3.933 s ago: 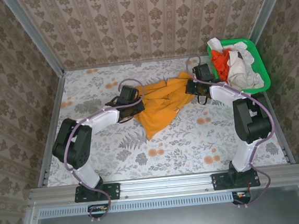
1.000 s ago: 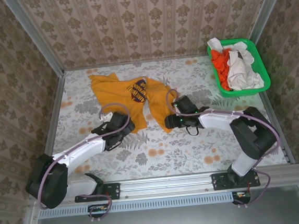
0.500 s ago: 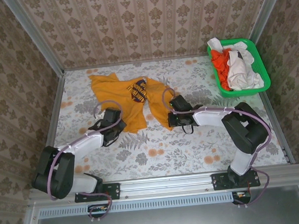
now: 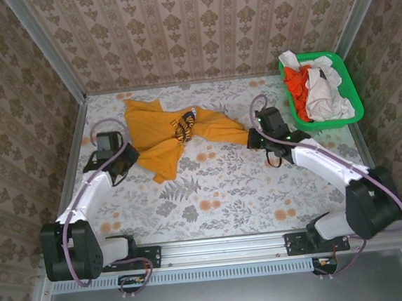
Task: Fold and stack the t-shirts
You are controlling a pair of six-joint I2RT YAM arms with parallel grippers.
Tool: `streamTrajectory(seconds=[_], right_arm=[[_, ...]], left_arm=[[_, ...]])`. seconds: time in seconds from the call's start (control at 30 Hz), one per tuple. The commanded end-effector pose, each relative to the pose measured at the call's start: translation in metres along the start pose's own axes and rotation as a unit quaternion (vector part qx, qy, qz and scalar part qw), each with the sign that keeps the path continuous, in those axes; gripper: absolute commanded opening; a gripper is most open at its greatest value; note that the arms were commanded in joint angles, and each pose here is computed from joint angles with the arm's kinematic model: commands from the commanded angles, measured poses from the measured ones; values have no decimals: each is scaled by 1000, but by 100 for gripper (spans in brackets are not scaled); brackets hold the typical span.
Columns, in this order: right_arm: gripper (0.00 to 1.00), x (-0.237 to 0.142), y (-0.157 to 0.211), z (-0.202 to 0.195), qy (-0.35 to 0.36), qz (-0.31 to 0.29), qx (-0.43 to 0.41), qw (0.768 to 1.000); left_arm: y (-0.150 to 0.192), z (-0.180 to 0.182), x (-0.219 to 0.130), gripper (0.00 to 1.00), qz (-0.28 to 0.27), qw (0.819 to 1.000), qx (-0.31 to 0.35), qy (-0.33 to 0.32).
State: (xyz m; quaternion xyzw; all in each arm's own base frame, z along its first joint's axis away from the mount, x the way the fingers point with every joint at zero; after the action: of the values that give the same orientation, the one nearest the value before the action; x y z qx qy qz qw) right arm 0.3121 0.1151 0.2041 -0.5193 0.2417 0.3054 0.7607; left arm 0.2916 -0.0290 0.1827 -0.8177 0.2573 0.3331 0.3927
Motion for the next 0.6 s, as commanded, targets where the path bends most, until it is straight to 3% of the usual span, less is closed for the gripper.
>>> streamTrajectory(seconds=[0.0, 0.13, 0.27, 0.37, 0.57], right_arm=[[0, -36, -11, -15, 26, -40, 2, 999], [0, -83, -29, -10, -16, -102, -18, 995], [0, -105, -38, -5, -34, -114, -46, 992], [0, -93, -35, -8, -17, -95, -57, 994], [0, -33, -24, -21, 14, -42, -42, 998]], left_arm=[[-4, 2, -25, 0, 38, 998, 41, 11], [-21, 3, -57, 0, 6, 999, 40, 18], [-35, -4, -76, 0, -19, 998, 56, 27], [-40, -7, -63, 0, 4, 998, 62, 32], [-43, -2, -17, 0, 42, 997, 56, 19]])
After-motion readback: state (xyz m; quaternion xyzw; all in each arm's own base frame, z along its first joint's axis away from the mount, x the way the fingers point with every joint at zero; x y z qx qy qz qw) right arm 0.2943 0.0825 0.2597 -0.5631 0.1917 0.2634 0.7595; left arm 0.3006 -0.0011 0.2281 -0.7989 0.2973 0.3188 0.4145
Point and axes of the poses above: each hand's point on the last joint's axis, 136 mm out from that joint toward the fingers, its own x axis out along the fingers, its own z axis along the line the jaws close on, y = z × x, the point moved 7 cm from there along -x, back along the fingers, and after that the axes turned 4 degrees about x, right-handed, at the moved point
